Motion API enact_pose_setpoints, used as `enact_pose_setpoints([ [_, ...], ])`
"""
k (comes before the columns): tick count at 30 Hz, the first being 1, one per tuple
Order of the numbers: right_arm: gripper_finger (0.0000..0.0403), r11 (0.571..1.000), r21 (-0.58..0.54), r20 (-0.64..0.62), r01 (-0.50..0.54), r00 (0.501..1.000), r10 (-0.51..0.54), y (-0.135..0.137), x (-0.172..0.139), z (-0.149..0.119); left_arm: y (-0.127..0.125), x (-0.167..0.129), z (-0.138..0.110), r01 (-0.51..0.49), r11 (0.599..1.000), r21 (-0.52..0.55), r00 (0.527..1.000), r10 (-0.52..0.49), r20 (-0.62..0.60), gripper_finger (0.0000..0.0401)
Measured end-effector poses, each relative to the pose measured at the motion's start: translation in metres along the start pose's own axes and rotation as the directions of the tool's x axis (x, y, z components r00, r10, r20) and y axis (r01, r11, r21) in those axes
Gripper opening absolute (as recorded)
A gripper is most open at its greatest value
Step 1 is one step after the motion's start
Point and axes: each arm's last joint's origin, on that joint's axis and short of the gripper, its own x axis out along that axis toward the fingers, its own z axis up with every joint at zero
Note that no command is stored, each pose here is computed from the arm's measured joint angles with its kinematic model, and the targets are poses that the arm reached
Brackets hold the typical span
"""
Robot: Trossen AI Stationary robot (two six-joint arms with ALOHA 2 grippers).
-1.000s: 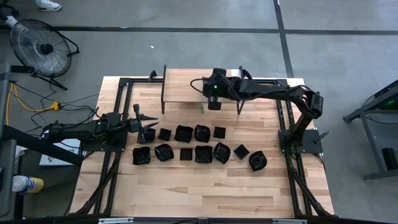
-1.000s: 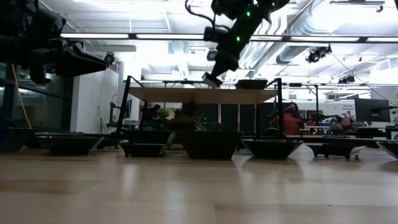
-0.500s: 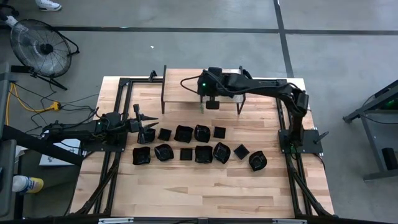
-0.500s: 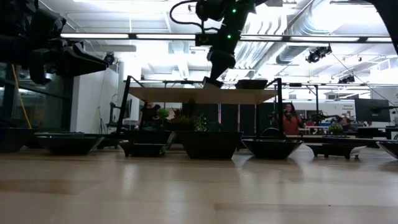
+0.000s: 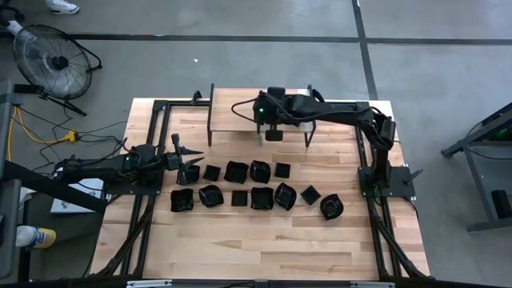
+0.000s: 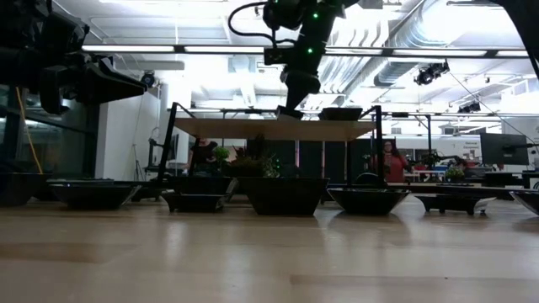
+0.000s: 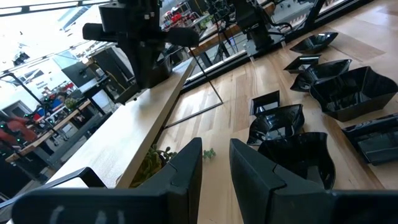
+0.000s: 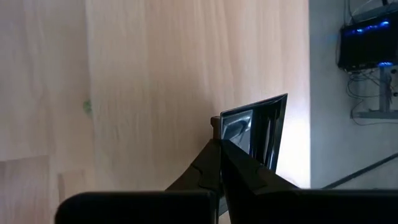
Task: Pick & Place Mini shaped plates
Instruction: Put the square plate on the shelf, then put the leaf shaped plate on the shelf
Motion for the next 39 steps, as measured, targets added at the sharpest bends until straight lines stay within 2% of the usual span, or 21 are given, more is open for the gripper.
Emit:
enact_pose_setpoints([
  [23, 0.0002, 1.000, 0.019, -0.032, -0.024, 0.999, 0.024, 0.0044, 0.0081, -0.0014, -0.0001, 0.0000, 0.0000, 0.001, 1.000, 0.000, 1.000, -0.001, 0.000, 0.0078],
  [34, 0.0057, 0.999, 0.019, -0.022, -0.046, 0.999, 0.047, 0.0051, 0.0083, -0.0011, 0.0000, 0.0000, 0.0001, 0.000, 1.000, 0.000, 1.000, 0.000, 0.000, 0.0078],
  [39, 0.0068, 0.999, 0.014, -0.014, -0.044, 0.999, 0.044, 0.0048, 0.0084, -0.0003, 0.0000, 0.0000, 0.0000, 0.000, 1.000, 0.000, 1.000, 0.000, -0.001, 0.0078],
])
